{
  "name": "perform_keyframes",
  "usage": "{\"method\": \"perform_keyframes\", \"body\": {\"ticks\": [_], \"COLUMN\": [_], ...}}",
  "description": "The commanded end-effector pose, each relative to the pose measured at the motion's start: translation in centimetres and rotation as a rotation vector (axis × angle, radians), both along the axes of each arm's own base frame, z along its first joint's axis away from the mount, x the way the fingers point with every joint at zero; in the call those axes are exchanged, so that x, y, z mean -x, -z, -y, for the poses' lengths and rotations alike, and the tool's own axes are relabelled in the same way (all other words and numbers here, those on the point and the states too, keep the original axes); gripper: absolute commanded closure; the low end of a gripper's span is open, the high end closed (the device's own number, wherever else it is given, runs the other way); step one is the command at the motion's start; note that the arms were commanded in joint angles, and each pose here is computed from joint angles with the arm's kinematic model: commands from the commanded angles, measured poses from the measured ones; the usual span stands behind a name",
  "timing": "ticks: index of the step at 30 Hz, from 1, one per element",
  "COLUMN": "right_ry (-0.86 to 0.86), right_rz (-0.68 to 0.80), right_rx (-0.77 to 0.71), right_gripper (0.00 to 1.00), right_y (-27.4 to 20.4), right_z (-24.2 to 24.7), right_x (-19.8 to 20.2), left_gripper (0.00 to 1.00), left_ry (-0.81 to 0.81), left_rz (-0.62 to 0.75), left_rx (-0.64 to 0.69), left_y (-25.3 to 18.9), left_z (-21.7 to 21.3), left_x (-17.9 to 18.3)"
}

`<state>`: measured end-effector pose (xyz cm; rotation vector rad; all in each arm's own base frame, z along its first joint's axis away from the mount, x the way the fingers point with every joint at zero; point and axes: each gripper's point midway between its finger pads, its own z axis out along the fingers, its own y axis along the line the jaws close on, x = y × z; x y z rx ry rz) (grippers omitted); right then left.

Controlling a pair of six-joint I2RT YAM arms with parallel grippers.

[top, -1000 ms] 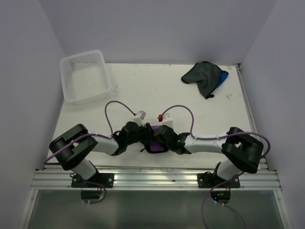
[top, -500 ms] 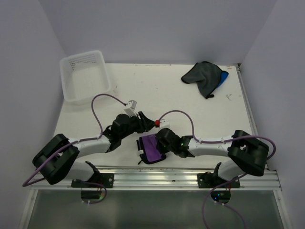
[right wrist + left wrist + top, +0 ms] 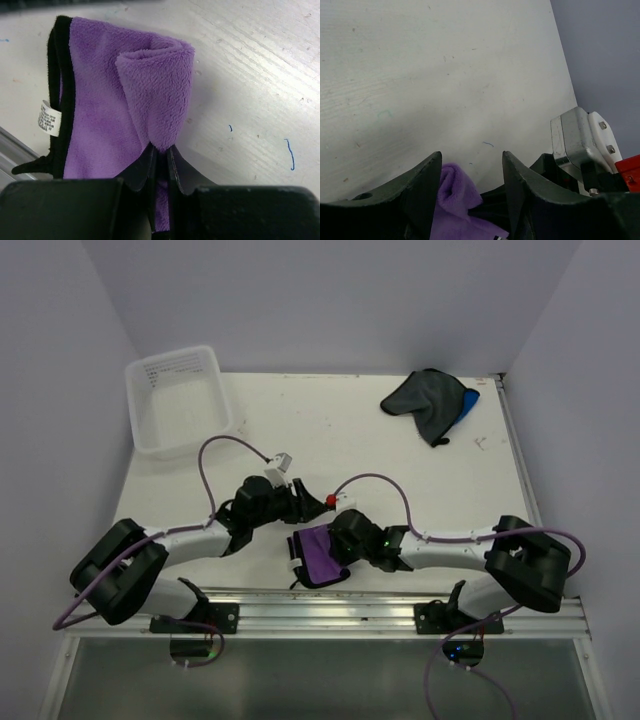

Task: Roll the towels
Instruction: Roll the towel

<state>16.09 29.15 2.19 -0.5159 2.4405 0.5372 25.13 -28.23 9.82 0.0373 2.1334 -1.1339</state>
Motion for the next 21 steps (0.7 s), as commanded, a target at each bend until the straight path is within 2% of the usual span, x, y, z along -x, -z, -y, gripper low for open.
{"method": "perform_keyframes", "body": {"ticks": [1, 4, 9, 16, 21], "right_ry": [-0.039, -0.070, -0.156, -0.292, -0.324], "right_rz": [-0.044, -0.055, -0.047, -0.048, -0.045], "right_rx": [0.060, 0.040, 0.017, -0.003, -0.123], "right_gripper": [1.00, 1.00, 1.00, 1.00, 1.00], "right_y": [1.2, 1.1, 0.8, 0.0, -1.6], "right_z": [1.6, 1.2, 0.8, 2.5, 3.0], "right_x": [1.2, 1.5, 1.9, 2.4, 2.2], "left_gripper": [0.44, 0.40, 0.38, 0.38, 0.38], "left_ry": [0.107, 0.188, 0.287, 0.347, 0.398], "left_rz": [0.035, 0.071, 0.016, -0.028, -0.014], "left_rx": [0.034, -0.030, -0.118, -0.100, -0.004], "left_y": [-1.4, -0.7, 2.9, 5.2, 5.4], "left_z": [1.4, 1.8, 1.9, 1.1, 0.4], "left_x": [0.4, 0.6, 1.6, 4.1, 5.7]}}
